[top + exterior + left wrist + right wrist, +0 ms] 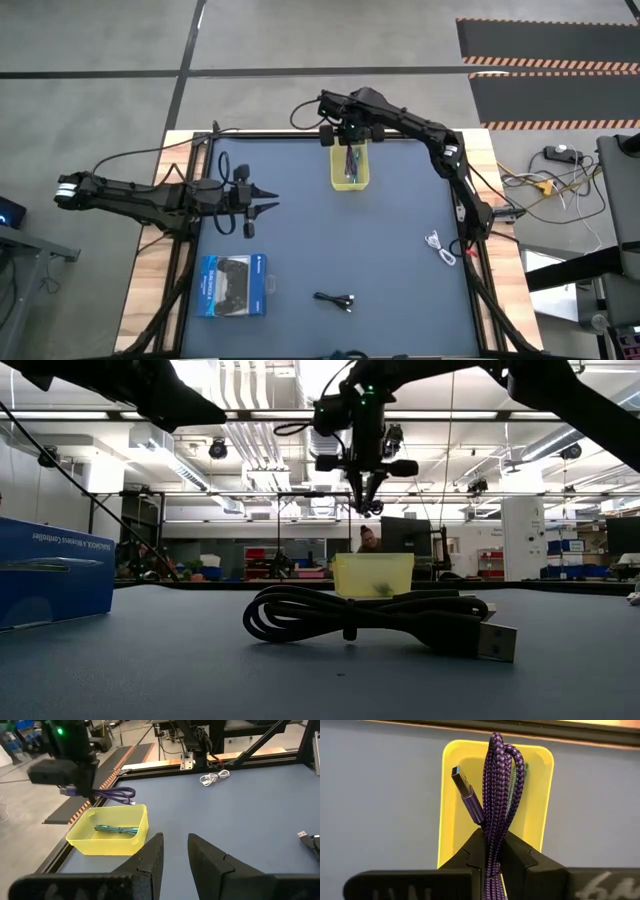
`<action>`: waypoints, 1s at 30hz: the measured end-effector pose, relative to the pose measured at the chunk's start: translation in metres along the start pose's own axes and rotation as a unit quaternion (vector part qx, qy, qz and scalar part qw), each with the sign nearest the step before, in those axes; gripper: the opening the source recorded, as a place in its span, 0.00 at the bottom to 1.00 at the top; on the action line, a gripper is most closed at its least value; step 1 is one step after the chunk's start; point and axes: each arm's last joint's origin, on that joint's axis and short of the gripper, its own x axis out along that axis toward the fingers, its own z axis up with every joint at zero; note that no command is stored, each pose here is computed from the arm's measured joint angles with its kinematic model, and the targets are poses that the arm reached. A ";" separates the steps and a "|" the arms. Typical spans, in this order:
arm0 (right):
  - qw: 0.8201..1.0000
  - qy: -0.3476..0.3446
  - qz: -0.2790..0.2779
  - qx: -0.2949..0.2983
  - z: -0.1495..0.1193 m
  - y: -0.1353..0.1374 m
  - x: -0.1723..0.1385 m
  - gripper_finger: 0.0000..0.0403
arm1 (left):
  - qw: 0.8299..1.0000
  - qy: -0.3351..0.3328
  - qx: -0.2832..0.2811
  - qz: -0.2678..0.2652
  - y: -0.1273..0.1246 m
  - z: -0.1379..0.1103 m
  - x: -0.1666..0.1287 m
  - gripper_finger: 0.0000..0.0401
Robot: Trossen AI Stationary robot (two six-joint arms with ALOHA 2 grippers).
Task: Pick and place USB-C Cables
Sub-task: Put the purple charger cable into the yellow bin
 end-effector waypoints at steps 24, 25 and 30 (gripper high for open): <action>0.997 0.026 0.046 0.051 0.019 -0.006 0.043 0.07 | 1.000 0.003 0.009 0.025 0.002 0.000 0.000 0.18; 0.997 0.027 0.044 0.051 0.018 -0.006 0.045 0.07 | 1.000 0.003 0.009 0.025 0.001 0.000 0.000 0.18; 0.997 0.027 0.044 0.051 0.018 -0.006 0.053 0.07 | 1.000 0.003 0.008 0.025 0.001 0.000 0.000 0.18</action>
